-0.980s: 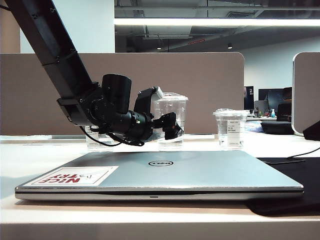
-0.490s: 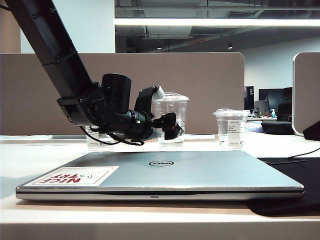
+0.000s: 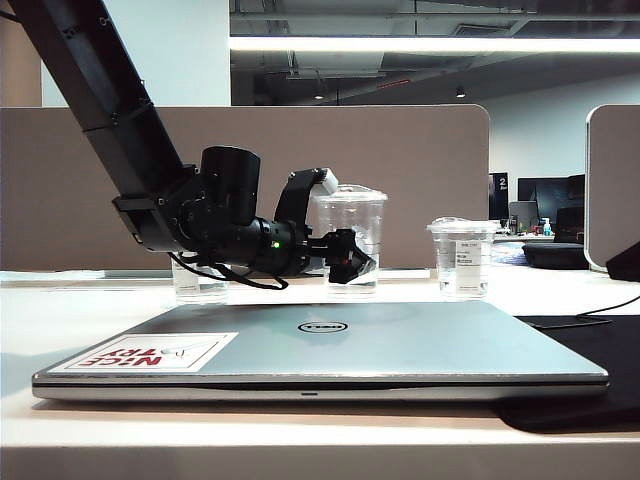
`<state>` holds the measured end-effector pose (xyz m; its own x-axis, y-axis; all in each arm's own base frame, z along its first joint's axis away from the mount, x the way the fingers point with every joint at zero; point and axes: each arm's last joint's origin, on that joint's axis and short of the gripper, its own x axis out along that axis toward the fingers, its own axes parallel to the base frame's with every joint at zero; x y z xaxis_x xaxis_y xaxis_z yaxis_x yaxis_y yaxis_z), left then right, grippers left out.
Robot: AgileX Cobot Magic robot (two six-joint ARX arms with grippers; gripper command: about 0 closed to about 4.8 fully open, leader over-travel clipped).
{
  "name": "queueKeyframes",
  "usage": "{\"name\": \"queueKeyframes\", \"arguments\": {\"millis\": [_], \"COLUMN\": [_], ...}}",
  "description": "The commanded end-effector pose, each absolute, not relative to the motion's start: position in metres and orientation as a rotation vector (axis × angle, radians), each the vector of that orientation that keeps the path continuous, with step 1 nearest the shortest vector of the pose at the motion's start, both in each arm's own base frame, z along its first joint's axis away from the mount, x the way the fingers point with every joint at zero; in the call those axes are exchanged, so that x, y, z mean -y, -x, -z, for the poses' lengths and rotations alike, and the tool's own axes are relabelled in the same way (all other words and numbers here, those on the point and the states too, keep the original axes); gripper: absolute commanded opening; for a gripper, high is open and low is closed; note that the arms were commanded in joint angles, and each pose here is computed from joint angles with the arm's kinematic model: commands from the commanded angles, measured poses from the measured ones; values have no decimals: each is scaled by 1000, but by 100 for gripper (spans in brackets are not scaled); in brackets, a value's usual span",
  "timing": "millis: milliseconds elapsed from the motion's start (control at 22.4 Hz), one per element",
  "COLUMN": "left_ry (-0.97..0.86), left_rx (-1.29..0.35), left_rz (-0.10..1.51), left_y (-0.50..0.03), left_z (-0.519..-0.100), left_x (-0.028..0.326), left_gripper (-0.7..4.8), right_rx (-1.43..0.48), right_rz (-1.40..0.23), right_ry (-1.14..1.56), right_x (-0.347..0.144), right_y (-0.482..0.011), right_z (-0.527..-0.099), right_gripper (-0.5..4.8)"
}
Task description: Pick up the coffee cup on the middle and place it on the left side of the laptop.
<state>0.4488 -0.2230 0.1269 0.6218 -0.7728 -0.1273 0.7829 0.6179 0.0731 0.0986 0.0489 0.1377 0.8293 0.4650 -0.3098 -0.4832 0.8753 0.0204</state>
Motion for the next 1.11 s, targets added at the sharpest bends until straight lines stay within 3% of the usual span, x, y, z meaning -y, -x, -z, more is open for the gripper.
{"name": "queueKeyframes", "arguments": {"millis": [45, 356, 1114], "left_ry": [-131, -110, -74], "left_rx": [-40, 22, 11], "left_rz": [922, 1054, 1143], "left_y": [-453, -465, -481], "left_z": [-133, -140, -124], "left_x": [214, 185, 192], "left_gripper": [479, 479, 479], "right_rx": [-300, -300, -325], "right_rz": [-505, -505, -504], "right_ry": [57, 57, 62], "right_x": [-49, -49, -49], "right_y": [-99, -99, -100], "right_z": [-138, -138, -136], "right_gripper": [-5, -5, -5]}}
